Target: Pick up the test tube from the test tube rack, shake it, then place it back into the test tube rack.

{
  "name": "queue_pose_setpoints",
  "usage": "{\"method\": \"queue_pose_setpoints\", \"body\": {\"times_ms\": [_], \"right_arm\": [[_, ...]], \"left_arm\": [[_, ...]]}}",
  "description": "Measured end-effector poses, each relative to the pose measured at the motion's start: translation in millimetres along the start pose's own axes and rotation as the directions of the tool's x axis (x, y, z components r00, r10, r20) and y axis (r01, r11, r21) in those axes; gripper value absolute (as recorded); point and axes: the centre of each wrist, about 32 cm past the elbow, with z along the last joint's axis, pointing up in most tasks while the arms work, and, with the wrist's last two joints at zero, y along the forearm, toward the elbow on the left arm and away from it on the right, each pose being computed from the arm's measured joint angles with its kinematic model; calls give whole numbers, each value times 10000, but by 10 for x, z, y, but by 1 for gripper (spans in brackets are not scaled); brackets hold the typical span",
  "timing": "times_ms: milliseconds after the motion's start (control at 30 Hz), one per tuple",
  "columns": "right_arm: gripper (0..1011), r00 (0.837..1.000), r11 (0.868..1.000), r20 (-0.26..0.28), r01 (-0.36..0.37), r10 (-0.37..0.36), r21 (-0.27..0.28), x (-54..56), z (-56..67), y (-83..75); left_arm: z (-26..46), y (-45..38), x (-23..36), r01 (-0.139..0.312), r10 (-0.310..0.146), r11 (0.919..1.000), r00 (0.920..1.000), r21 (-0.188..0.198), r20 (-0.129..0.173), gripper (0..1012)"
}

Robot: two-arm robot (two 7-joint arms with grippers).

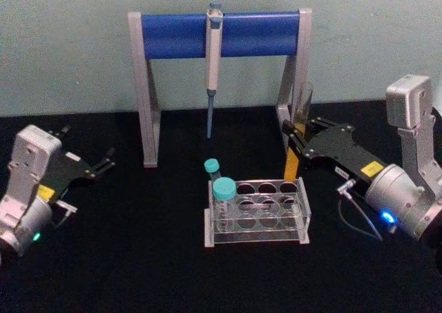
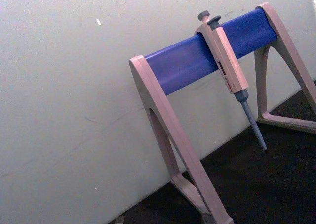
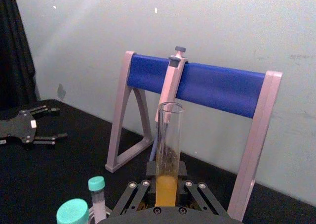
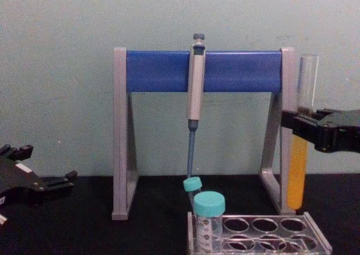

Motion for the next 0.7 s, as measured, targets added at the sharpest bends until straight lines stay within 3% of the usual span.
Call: {"method": "queue_pose_setpoints", "body": {"times_ms": [700], "right_arm": [[232,10000,9994,-30,87,-88,-321,-46,-88,-30]], "left_arm": [[0,0,0,0,0,10000,10000,0,0,1001]]}}
